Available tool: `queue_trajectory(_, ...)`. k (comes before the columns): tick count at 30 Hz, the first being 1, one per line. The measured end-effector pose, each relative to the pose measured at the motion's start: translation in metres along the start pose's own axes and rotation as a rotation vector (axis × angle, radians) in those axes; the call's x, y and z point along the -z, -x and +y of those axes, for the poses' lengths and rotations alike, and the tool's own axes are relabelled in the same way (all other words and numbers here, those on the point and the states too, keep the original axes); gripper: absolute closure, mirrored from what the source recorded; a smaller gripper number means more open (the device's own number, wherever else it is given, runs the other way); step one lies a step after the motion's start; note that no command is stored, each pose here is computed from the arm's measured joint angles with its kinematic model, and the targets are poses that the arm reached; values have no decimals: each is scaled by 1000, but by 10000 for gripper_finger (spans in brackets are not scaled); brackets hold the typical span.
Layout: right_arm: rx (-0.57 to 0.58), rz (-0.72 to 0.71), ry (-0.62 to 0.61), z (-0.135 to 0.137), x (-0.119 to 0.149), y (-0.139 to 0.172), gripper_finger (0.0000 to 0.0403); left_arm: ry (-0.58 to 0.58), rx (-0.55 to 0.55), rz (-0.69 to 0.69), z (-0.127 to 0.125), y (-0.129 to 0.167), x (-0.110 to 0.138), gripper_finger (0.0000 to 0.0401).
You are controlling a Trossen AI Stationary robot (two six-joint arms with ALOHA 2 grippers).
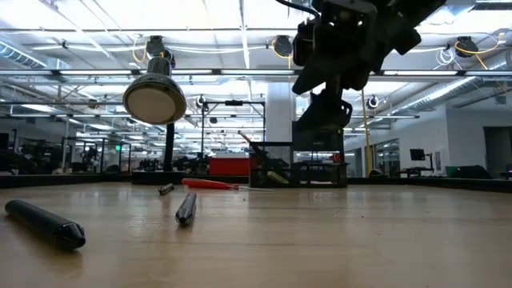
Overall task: Pick and place office supplies into organizer
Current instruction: Put the orange pencil into the black desk organizer
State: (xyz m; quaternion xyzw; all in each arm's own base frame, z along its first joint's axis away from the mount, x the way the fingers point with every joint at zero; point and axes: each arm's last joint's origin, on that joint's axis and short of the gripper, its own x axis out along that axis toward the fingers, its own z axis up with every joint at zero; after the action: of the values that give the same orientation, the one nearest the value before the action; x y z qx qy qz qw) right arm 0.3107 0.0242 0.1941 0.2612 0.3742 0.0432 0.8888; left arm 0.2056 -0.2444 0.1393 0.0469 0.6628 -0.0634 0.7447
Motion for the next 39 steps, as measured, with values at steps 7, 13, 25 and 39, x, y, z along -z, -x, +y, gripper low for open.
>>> queue_trajectory(7,-5,5,7,3,2,-1,78,-13,29,-4,3,-1,-6,255)
queue_trajectory(13,-3,4,4,3,2,-1,78,-33,66,-26,4,-2,-11,322)
queue_trajectory(25,-3,4,23,3,2,-1,78,100,47,-74,12,-3,-21,381)
queue_trajectory(39,5,18,42,2,3,-1,78,240,25,-89,38,-2,-37,390)
